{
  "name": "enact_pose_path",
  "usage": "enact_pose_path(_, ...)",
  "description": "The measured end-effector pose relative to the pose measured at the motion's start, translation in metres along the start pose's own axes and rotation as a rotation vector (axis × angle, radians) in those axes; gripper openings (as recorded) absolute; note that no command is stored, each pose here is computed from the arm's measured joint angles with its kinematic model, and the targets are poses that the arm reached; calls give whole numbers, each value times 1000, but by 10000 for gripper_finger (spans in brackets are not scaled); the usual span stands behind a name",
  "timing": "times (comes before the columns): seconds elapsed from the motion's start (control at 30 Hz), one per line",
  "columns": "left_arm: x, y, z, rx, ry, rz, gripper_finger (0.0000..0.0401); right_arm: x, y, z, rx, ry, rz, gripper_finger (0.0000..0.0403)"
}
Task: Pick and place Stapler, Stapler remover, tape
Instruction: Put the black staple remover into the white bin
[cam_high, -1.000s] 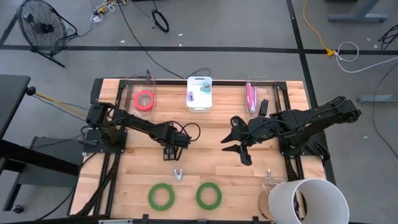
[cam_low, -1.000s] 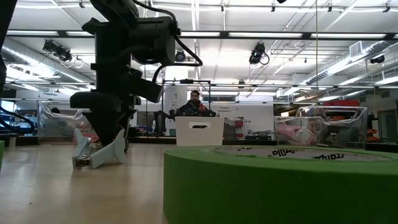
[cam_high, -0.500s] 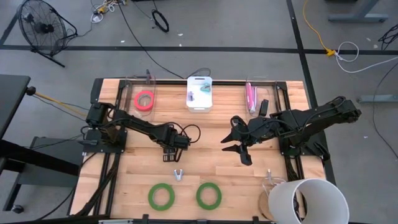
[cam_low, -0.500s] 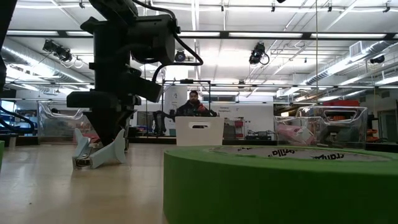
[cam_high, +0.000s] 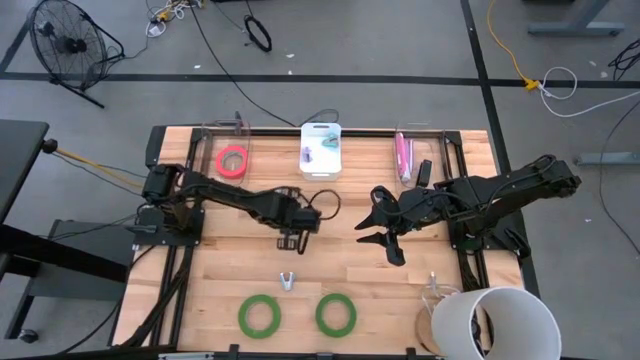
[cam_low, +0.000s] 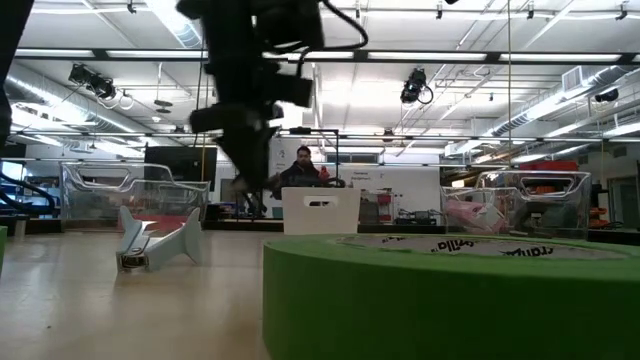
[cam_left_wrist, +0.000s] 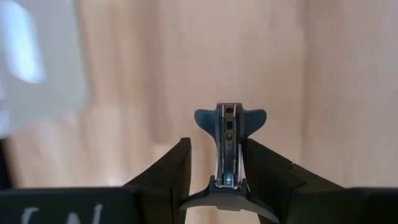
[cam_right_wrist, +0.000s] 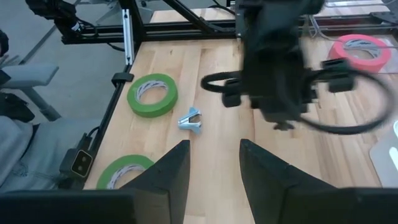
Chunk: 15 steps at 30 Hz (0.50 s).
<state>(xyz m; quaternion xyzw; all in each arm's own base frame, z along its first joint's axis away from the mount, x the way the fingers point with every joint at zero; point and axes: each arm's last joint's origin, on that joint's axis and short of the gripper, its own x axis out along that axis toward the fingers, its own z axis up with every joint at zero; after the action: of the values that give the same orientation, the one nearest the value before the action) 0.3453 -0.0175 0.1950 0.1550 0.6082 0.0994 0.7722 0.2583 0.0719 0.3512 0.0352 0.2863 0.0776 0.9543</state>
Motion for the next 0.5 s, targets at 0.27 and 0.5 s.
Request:
enact_pose_path(0.27,-15,86,22,-73,-91,22,135,0,0,0,0,1,2,137)
enact_pose_path(0.5,-22,174,18,-240,-251,-14,135,0,0,-1,-1,8,1,137)
